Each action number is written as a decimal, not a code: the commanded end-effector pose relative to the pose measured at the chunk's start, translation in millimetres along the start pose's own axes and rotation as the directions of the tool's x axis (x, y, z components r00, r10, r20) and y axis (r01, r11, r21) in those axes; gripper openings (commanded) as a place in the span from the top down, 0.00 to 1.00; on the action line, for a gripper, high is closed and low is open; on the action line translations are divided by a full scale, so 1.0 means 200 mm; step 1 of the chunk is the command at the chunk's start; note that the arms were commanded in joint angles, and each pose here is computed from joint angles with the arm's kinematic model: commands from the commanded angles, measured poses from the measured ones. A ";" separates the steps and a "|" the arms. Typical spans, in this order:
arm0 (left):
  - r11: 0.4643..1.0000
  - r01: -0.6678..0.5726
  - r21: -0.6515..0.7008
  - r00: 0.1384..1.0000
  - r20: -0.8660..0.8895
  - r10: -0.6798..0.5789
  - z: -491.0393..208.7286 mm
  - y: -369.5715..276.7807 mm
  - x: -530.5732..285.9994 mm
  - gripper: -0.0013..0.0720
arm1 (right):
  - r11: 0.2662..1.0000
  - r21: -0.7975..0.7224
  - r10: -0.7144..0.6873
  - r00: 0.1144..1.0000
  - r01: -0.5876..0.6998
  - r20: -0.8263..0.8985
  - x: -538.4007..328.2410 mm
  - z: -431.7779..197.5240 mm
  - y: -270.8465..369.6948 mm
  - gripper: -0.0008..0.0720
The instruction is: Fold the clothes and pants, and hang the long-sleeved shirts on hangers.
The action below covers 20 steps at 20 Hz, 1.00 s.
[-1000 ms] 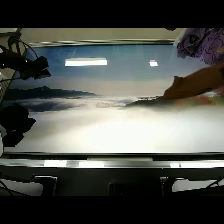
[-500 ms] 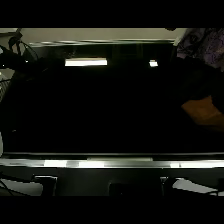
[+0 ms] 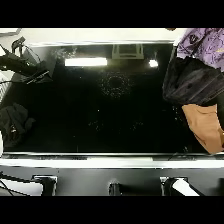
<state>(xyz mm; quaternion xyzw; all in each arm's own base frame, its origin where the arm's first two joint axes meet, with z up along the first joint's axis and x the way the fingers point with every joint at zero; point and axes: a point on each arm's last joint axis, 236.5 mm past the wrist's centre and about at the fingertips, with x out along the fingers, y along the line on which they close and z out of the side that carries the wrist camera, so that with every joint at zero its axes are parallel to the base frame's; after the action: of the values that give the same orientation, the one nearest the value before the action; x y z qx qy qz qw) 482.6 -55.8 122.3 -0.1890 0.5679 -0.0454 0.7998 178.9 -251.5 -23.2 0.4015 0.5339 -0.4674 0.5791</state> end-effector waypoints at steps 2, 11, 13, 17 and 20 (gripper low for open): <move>1.000 0.000 0.001 1.000 -0.002 0.000 0.00 0.00 0.00 0.96 | 0.996 -0.016 -0.088 0.996 0.088 -0.003 0.04 -0.07 -0.13 0.95; 1.000 0.004 0.001 1.000 0.020 -0.004 0.02 -0.01 0.00 0.96 | 0.985 -0.098 -0.140 0.990 0.142 0.023 0.06 -0.05 -0.19 0.94; 1.000 0.005 0.001 1.000 0.024 -0.005 0.03 -0.01 0.00 0.96 | 0.982 -0.120 -0.144 0.989 0.147 0.031 0.06 -0.04 -0.20 0.92; 1.000 0.007 0.001 0.999 0.032 -0.007 0.04 -0.01 0.00 0.96 | 0.979 -0.150 -0.126 0.989 0.136 0.071 0.05 0.01 -0.18 0.42; 1.000 0.019 0.014 0.996 0.089 -0.020 0.10 -0.03 -0.03 0.96 | 0.981 -0.193 -0.008 0.992 0.033 0.130 -0.02 0.09 -0.03 0.41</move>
<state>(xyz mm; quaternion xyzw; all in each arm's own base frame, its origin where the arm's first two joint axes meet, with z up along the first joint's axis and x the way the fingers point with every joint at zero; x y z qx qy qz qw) 491.6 -55.3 127.8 -0.1920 0.5486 -0.0457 0.8125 151.0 -264.1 -28.3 0.3102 0.5682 -0.4710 0.5993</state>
